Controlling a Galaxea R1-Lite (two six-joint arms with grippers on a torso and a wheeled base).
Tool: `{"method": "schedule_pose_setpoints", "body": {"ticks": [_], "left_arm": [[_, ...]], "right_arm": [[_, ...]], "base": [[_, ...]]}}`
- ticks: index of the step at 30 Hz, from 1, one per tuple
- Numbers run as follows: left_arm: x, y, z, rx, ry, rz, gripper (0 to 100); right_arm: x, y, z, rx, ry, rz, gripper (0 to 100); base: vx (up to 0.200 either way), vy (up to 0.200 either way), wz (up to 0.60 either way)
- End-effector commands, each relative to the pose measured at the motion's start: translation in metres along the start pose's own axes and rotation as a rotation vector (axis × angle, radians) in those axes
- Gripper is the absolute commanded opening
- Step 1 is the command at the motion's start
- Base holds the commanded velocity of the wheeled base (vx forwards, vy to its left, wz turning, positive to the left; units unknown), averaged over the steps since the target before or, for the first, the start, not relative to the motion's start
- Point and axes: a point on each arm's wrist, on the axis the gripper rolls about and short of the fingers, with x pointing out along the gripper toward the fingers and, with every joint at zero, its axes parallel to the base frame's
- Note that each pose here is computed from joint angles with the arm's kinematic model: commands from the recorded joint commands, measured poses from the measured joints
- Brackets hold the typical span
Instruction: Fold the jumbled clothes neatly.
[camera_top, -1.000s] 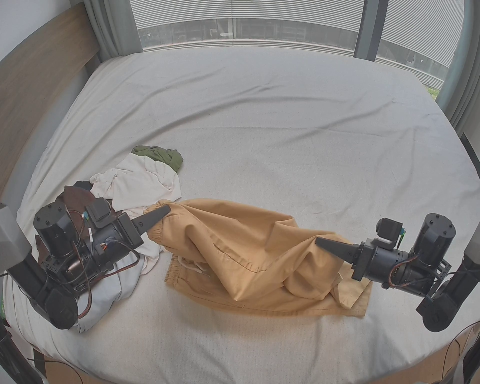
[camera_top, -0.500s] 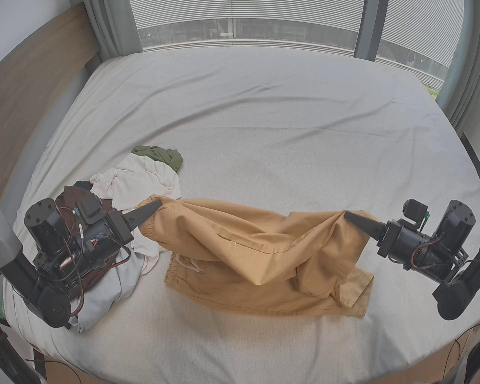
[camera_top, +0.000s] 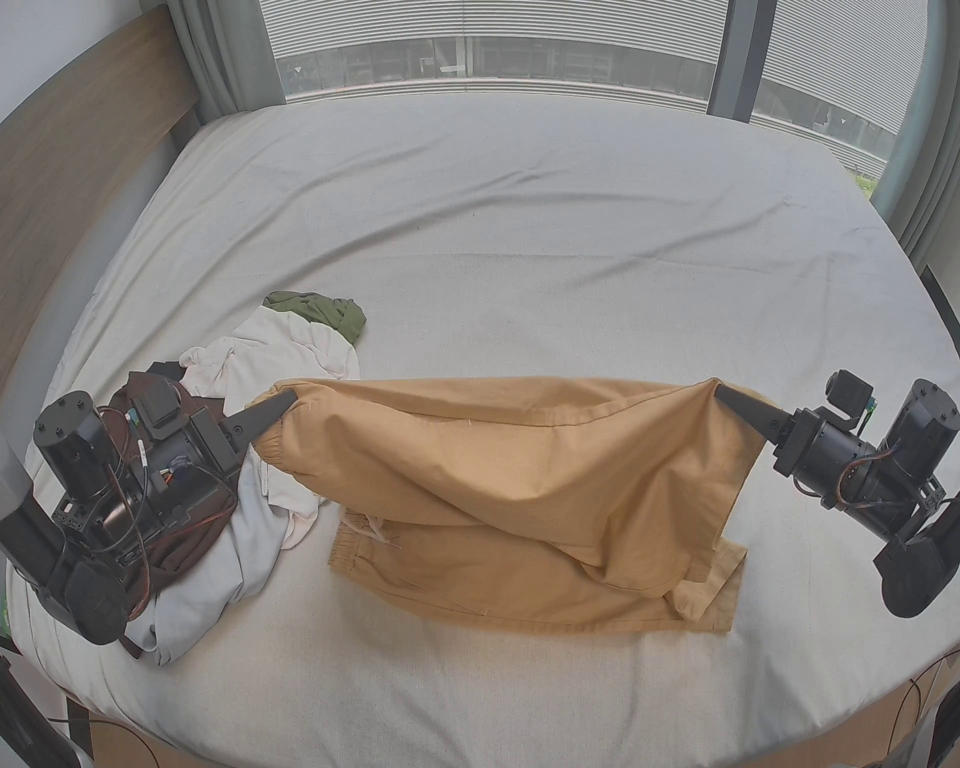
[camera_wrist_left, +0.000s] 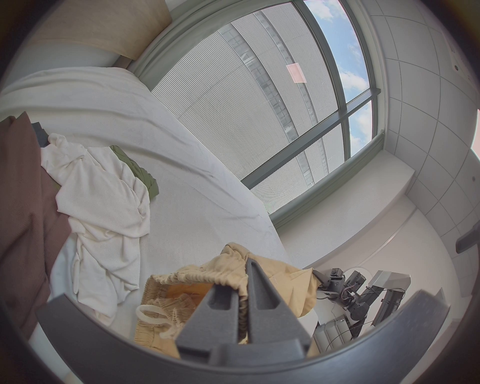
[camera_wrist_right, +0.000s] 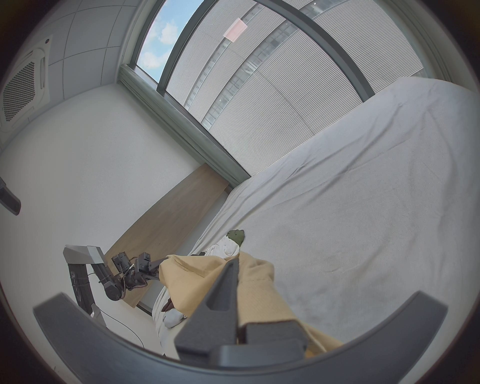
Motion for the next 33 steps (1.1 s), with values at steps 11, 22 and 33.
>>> {"method": "schedule_pose_setpoints", "body": {"ticks": [11,22,33], "left_arm": [[-0.002,0.008,0.003,-0.015,0.009,0.031,0],[0.007,0.005,-0.006,-0.017,0.025,0.007,0],[0.016,0.0,-0.015,0.004,0.05,-0.03,0]], "right_arm": [[0.0,-0.011,0.015,-0.03,-0.057,-0.031,0],[0.002,-0.014,0.016,-0.035,-0.062,-0.039,0],[0.006,-0.012,0.011,-0.051,-0.046,-0.024,0]], "base": [[0.0,0.0,0.0],[0.0,0.0,0.0],[0.0,0.0,0.0]]}}
